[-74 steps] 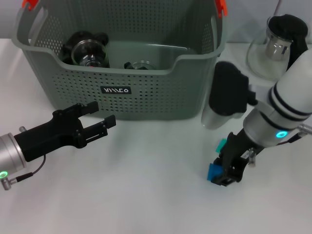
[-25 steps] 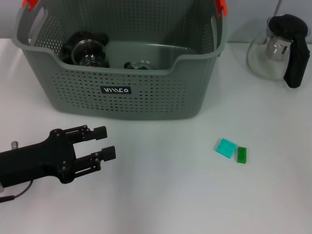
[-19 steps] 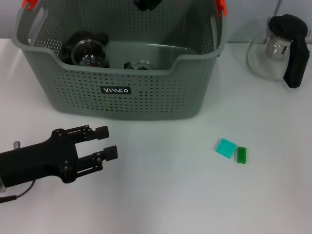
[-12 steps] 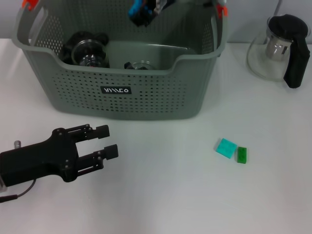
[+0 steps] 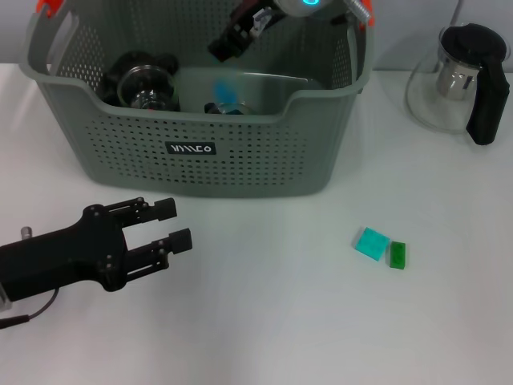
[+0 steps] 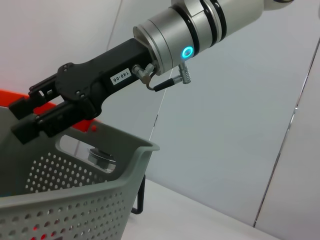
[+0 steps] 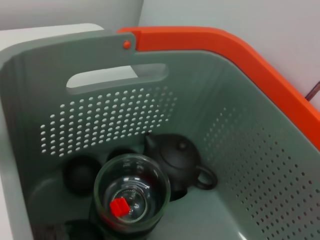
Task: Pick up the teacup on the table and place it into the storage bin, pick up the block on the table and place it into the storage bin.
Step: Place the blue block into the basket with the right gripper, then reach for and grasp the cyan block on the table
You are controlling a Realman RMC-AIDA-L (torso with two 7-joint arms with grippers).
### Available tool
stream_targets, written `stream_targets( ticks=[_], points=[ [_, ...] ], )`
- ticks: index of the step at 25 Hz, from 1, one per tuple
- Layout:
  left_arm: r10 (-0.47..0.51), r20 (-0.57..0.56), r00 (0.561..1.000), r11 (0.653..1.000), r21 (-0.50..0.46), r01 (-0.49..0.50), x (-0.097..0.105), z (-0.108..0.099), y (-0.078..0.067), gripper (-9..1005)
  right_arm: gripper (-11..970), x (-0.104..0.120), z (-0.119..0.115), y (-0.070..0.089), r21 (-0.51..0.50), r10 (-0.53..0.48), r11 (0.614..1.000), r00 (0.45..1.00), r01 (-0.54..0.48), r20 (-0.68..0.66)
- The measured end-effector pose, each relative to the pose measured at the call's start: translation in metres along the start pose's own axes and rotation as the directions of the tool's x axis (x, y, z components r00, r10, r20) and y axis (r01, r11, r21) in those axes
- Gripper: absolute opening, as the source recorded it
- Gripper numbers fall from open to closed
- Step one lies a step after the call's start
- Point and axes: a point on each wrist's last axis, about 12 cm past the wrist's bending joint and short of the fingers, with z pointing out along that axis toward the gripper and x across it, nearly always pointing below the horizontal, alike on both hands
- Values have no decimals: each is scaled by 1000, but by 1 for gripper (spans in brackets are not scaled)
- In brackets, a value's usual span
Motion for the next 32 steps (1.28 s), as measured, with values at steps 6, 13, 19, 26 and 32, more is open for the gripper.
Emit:
stream_targets(
  ticks=[6, 13, 19, 26, 32],
  points=[
    [2, 9, 1000, 1000, -5, -2, -1, 0, 0, 579, 665, -1, -12, -4, -16, 29, 999, 997, -28, 65],
    [1, 11, 1000, 1000, -6, -1, 0, -1, 0, 579, 705, 36, -93, -5, -133, 124, 989, 862, -66, 492],
    [-2, 16, 1000, 1000, 3, 2, -1, 2, 0, 579, 712, 120, -146, 3, -274, 254, 958, 688, -83, 679],
    [-1, 18, 1000, 1000, 10, 1, -2, 5, 1, 579, 713, 220, -174, 23, -435, 344, 900, 619, -4, 706],
    [-3, 19, 1000, 1000, 11, 3, -2, 6, 1, 580, 712, 283, -192, 20, -464, 411, 869, 770, -170, 488]
  ],
)
